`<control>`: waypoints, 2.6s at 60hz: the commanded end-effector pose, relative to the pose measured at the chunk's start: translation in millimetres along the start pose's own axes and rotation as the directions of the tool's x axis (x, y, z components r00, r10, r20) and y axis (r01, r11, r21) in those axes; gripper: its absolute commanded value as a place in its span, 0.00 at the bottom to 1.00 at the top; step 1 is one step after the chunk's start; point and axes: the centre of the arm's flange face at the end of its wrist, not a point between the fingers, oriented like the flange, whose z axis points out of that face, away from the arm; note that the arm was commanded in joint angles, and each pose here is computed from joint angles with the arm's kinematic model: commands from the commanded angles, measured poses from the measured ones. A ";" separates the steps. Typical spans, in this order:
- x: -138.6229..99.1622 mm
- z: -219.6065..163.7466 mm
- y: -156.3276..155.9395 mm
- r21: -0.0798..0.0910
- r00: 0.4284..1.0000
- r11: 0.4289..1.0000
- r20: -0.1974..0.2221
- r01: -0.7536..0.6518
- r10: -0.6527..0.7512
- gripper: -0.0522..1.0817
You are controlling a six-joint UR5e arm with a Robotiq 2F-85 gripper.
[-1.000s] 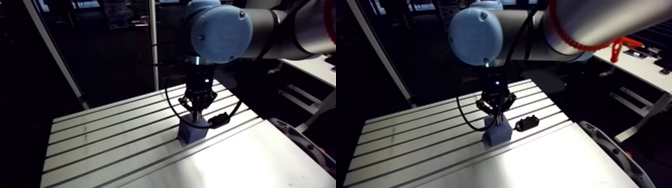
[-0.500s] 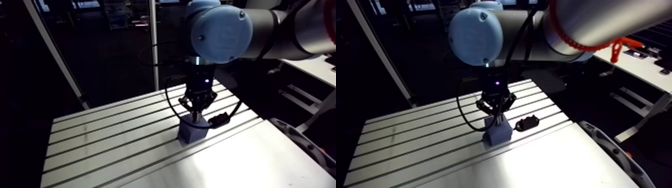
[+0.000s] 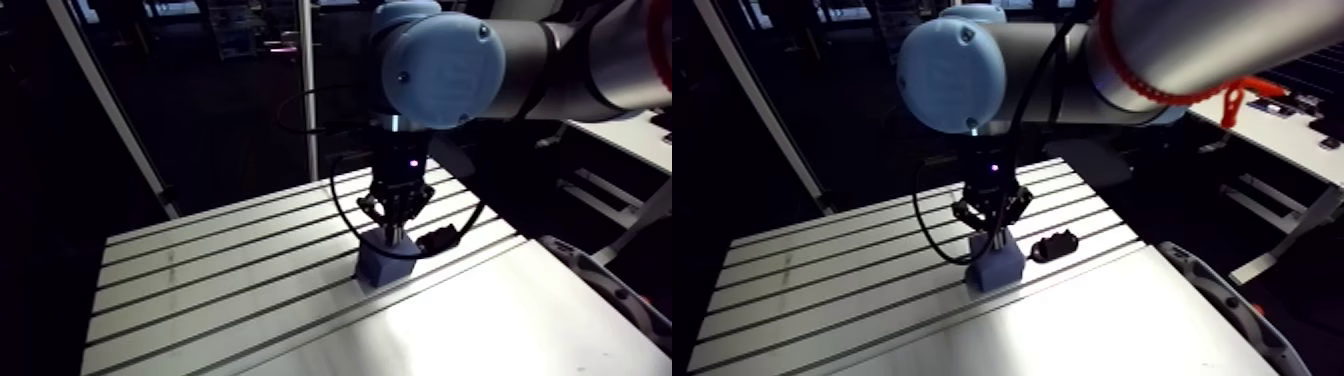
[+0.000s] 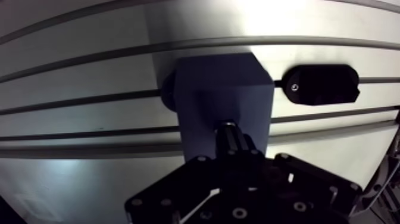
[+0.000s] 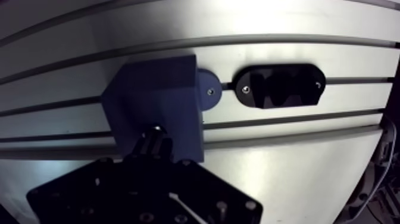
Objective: Pick up the M10 bolt and insert it into the hex recess until seated.
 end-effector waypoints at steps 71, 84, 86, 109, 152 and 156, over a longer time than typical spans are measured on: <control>-1.4 -2.1 -2.0 0.001 1.000 1.000 -0.005 0.004 -0.004 1.00; -4.2 -31.6 -4.3 -0.007 0.999 1.000 -0.051 0.005 -0.006 1.00; -5.4 -37.6 -4.5 -0.005 0.999 1.000 -0.054 0.005 -0.005 1.00; -28.5 -77.6 -10.1 -0.009 0.999 1.000 -0.046 0.010 -0.010 0.05; -48.1 -198.4 -53.7 -0.030 0.992 0.998 -0.107 0.062 -0.065 0.05; -52.1 -226.5 -57.6 -0.032 0.993 0.999 -0.113 0.040 -0.043 0.05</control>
